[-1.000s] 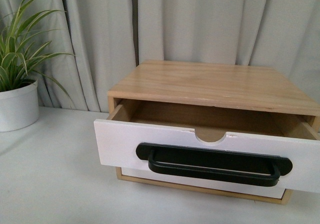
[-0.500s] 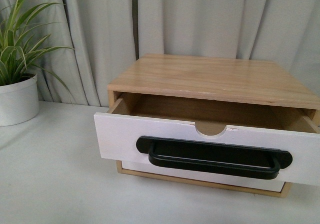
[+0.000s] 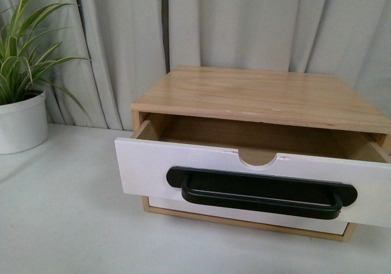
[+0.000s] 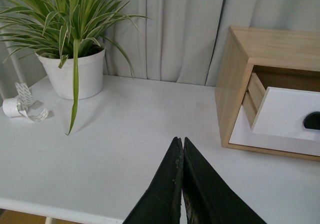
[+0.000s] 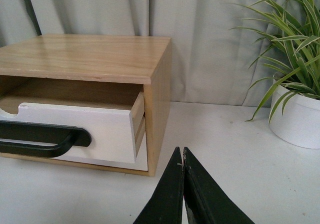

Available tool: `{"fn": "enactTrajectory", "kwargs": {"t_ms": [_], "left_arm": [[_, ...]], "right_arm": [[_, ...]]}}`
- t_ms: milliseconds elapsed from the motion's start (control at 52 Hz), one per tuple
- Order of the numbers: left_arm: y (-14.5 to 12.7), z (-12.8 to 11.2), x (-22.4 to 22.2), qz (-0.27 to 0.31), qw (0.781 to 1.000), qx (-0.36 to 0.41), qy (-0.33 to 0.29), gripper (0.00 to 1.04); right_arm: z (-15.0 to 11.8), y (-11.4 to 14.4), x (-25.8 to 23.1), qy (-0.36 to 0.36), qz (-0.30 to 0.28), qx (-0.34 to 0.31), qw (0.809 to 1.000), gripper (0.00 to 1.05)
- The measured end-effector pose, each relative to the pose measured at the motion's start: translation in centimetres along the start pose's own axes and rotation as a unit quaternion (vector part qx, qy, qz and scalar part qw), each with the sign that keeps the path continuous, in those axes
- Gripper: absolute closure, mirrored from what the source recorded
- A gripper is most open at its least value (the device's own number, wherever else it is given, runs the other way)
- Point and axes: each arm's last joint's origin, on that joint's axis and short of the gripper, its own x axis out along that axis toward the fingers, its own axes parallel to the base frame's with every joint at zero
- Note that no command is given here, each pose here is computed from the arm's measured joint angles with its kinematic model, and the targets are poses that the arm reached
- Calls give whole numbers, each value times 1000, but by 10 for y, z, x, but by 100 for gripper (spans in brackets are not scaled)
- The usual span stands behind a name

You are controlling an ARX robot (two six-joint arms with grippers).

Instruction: Pull drawer

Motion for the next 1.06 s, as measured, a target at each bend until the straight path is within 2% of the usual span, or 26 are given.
{"fn": "enactTrajectory", "kwargs": {"t_ms": [58, 154, 288, 346, 385, 481, 519, 558, 615, 1058], "left_arm": [[0, 0, 0, 0, 1000, 0, 0, 101], [0, 0, 0, 0, 1000, 0, -1, 86], [0, 0, 0, 0, 1000, 0, -1, 61], [0, 0, 0, 0, 1000, 0, -1, 47], [0, 0, 0, 0, 1000, 0, -1, 39], [0, 0, 0, 0, 1000, 0, -1, 16], [0, 0, 0, 0, 1000, 0, -1, 9], [0, 0, 0, 0, 1000, 0, -1, 4], [0, 0, 0, 0, 1000, 0, -1, 7], [0, 0, 0, 0, 1000, 0, -1, 6]], "right_arm": [[0, 0, 0, 0, 0, 0, 1000, 97], [0, 0, 0, 0, 0, 0, 1000, 81], [0, 0, 0, 0, 0, 0, 1000, 56], [0, 0, 0, 0, 0, 0, 1000, 42], [0, 0, 0, 0, 0, 0, 1000, 37], [0, 0, 0, 0, 0, 0, 1000, 12], [0, 0, 0, 0, 0, 0, 1000, 7], [0, 0, 0, 0, 0, 1, 1000, 8], [0, 0, 0, 0, 0, 1, 1000, 9], [0, 0, 0, 0, 0, 1, 1000, 9]]}}
